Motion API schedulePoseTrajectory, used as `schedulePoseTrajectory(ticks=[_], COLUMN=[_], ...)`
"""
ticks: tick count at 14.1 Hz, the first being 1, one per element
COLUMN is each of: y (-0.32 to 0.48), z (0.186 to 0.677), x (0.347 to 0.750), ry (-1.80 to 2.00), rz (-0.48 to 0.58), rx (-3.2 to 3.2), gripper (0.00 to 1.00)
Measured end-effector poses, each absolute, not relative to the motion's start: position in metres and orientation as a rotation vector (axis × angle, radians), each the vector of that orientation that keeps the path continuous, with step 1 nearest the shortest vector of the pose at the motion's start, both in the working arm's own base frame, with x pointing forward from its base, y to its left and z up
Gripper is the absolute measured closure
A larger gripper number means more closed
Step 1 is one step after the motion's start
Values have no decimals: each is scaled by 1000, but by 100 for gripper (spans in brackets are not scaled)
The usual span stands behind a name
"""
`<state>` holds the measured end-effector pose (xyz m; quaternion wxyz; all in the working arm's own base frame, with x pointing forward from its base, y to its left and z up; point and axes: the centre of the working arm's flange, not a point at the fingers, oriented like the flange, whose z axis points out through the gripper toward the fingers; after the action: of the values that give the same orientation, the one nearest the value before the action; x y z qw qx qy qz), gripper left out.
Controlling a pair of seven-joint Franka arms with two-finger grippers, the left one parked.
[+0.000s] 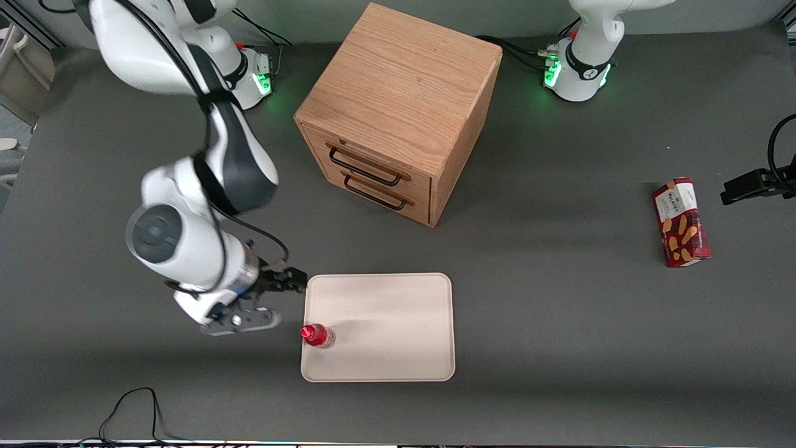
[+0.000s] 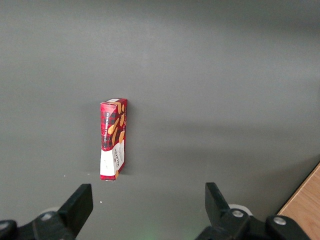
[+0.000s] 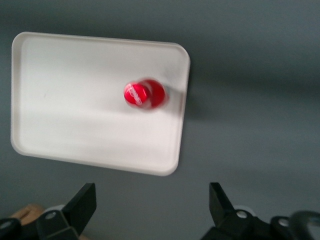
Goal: Place coke bottle on tray
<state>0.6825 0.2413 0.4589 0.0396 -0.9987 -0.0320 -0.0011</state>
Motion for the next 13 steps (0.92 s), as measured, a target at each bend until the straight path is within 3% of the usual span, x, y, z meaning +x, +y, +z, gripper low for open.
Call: schedulePoseTrajectory(ticks=[3,7,13], y=[186,84,-7], z=[542,628,659], x=[647,589,497], ry=[3,178,231], rz=[35,-33,-86], rx=[-3048,-3003,-3009], gripper=[0,0,0])
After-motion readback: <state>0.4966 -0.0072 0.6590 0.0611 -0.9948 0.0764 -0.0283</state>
